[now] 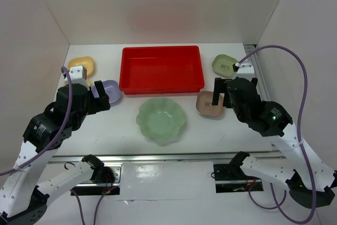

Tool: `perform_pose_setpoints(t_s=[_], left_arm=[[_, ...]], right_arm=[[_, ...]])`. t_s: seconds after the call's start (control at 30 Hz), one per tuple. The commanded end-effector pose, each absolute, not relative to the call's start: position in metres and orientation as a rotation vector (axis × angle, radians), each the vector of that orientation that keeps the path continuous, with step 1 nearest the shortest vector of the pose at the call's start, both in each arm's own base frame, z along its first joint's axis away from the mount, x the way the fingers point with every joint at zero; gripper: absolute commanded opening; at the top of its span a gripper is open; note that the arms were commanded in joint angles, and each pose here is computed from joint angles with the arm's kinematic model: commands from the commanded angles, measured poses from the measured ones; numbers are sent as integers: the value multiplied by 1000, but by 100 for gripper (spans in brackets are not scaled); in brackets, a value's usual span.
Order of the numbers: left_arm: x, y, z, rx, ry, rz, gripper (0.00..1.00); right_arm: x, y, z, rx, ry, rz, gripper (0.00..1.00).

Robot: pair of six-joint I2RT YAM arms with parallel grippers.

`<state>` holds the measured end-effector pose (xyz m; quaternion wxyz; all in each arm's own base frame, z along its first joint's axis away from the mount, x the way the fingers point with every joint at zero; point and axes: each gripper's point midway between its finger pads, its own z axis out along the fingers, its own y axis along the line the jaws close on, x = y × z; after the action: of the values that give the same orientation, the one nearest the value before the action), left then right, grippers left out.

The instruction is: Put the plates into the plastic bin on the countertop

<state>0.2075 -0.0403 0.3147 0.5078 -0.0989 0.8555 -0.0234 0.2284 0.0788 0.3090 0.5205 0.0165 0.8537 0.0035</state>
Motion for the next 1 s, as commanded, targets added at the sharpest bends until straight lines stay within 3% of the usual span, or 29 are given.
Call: perform_pose_setpoints(t_s=[0.0,0.27,0.4,0.63,0.97], left_arm=[[209,-41,325,-241,2022,-85,100],[208,-48,320,-217,2044,-116,100],[206,-49,318,-211,2049,-125,100],[207,-60,295,-168,2119,-147,100],[200,-59,291,-162,2108,-177,100]], right_arm=[[230,75,314,78,2010,13,100],[233,99,298,24,2064,106,100],[240,138,278,5,2100,288,100],[261,193,220,-36,2120,427,100],[303,236,124,-159,2216,349,99]])
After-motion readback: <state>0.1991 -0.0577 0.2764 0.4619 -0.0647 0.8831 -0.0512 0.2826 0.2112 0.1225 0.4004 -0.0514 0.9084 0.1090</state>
